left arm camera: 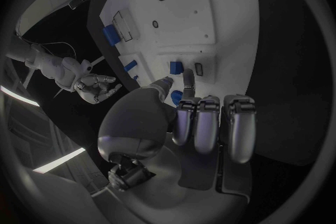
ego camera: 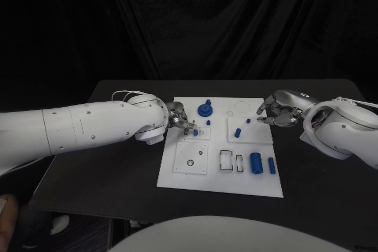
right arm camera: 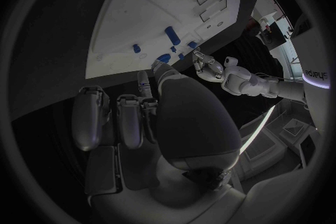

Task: Assemble the parts on the task board

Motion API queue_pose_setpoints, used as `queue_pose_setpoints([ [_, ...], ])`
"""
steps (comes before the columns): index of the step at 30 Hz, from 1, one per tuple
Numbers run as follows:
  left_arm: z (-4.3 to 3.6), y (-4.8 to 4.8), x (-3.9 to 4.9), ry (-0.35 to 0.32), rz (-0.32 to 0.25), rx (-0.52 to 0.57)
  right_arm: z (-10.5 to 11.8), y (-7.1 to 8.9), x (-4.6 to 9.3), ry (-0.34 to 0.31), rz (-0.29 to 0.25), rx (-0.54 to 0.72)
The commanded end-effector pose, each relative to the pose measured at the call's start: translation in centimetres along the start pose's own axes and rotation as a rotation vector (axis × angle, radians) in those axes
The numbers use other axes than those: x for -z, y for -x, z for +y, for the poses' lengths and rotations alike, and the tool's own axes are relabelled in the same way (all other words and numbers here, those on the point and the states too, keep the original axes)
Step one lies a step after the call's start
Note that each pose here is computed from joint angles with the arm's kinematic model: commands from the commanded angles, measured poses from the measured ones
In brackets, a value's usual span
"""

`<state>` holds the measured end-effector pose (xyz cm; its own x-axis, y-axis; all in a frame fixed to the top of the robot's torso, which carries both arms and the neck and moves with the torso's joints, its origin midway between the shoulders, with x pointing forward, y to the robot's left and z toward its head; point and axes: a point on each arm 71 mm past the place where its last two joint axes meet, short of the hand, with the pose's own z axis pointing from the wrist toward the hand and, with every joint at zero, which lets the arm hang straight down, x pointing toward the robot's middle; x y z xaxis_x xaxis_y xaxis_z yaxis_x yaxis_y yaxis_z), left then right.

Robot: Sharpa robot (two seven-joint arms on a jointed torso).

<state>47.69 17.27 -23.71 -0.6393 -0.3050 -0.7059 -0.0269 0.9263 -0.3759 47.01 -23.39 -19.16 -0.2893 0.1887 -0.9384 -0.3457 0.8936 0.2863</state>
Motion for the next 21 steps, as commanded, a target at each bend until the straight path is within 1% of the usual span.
queue_pose_setpoints([
  [1,-0.3,-0.18,-0.06,-0.007,0.024,-0.019,-0.16,-0.15,0.08,-0.021,0.009,0.002],
  [13,-0.85,-0.34,-0.25,-0.027,0.029,-0.023,-0.12,-0.2,0.14,-0.023,0.014,0.002],
  [21,-1.03,-0.46,-0.41,-0.022,0.04,-0.032,-0.13,-0.24,0.16,-0.027,0.019,0.002],
])
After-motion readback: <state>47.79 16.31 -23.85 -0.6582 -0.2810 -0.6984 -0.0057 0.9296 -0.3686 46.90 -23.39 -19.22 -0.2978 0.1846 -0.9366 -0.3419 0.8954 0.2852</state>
